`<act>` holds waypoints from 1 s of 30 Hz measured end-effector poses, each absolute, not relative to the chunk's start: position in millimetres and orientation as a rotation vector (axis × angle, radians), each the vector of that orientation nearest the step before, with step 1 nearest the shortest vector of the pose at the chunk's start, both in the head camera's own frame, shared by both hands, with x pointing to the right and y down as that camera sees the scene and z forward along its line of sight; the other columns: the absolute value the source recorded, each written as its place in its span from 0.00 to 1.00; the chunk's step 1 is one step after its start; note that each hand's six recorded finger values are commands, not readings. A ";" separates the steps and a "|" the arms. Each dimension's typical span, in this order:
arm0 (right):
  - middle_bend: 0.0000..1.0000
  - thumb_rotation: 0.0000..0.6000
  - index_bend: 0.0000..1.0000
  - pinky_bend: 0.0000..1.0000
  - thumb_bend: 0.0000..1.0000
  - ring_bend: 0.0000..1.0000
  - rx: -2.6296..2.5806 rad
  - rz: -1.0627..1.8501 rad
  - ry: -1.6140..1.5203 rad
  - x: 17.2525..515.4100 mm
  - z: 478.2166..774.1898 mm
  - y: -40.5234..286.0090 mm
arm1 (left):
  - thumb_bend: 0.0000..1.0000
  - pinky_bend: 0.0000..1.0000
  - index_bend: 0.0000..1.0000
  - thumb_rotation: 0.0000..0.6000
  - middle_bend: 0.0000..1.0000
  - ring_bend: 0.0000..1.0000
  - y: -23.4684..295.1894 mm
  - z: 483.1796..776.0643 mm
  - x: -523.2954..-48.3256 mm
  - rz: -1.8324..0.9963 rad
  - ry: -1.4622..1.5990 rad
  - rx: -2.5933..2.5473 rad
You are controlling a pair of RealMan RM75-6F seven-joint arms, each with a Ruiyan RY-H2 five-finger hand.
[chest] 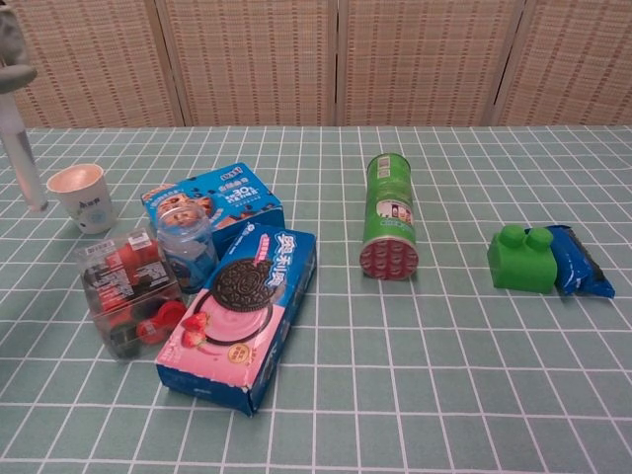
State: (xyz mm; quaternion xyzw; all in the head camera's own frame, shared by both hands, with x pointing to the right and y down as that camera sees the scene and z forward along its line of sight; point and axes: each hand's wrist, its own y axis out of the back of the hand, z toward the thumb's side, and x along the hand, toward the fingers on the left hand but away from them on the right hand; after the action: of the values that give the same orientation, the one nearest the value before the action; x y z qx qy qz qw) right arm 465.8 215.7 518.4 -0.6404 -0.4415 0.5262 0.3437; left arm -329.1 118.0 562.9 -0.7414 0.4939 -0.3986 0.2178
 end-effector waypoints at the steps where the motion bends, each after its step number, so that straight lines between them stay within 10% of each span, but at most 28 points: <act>1: 0.36 1.00 0.30 0.37 0.16 0.29 -1.664 1.367 -1.146 465.7 518.5 215.8 | 0.51 1.00 0.75 1.00 1.00 1.00 118.3 562.4 -328.4 -1.085 1.402 -2.105; 11: 0.36 1.00 0.30 0.37 0.16 0.29 -1.663 1.373 -1.147 466.3 519.4 215.2 | 0.51 1.00 0.75 1.00 1.00 1.00 119.0 560.2 -330.3 -0.906 1.690 -2.453; 30: 0.36 1.00 0.30 0.37 0.16 0.29 -1.669 1.375 -1.147 466.9 520.4 213.2 | 0.51 1.00 0.75 1.00 1.00 1.00 119.3 568.2 -333.9 -1.154 1.311 -1.857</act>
State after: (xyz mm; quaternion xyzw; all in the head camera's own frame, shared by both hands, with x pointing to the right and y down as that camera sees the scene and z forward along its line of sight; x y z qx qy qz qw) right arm 466.9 213.2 520.4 -0.6413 -0.4407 0.5283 0.3398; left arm -333.9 119.3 568.2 -0.6967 0.4920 -0.4329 0.2918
